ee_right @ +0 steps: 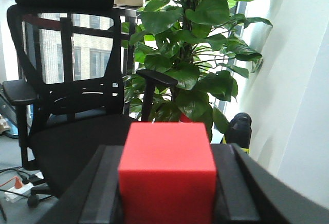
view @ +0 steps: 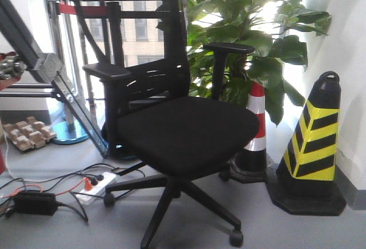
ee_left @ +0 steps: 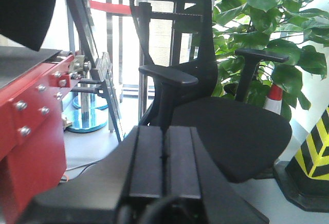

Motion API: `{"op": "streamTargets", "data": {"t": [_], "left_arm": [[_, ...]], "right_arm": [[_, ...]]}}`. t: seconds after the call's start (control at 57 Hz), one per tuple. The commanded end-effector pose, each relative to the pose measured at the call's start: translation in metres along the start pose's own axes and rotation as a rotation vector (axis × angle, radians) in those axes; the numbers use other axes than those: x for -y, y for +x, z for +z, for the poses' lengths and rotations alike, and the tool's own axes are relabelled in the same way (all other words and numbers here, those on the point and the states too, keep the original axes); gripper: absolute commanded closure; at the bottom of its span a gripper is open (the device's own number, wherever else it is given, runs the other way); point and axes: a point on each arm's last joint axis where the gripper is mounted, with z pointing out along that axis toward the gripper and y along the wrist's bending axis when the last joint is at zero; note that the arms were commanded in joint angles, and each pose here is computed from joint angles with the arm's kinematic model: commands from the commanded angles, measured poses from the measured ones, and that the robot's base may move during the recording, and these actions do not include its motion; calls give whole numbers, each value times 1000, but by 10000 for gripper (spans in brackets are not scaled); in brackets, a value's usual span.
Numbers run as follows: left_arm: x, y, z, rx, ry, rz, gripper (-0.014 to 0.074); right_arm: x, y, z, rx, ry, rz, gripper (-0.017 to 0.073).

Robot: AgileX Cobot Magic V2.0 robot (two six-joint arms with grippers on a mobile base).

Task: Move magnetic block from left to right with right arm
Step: 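Drive toward the office chair holding the cube in the right gripper, then turn the base to face the grey table with the grey crate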

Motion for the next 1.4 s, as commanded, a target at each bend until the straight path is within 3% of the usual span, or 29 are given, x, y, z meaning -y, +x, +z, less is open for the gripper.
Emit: {"op": "streamTargets", "data": {"t": [0.0, 1.385], "left_arm": [[0, -5, -1, 85, 5, -11, 720], [0, -5, -1, 85, 5, -11, 720]], "right_arm": [[1, -17, 0, 100, 6, -21, 313], [1, -17, 0, 100, 6, -21, 313]]}}
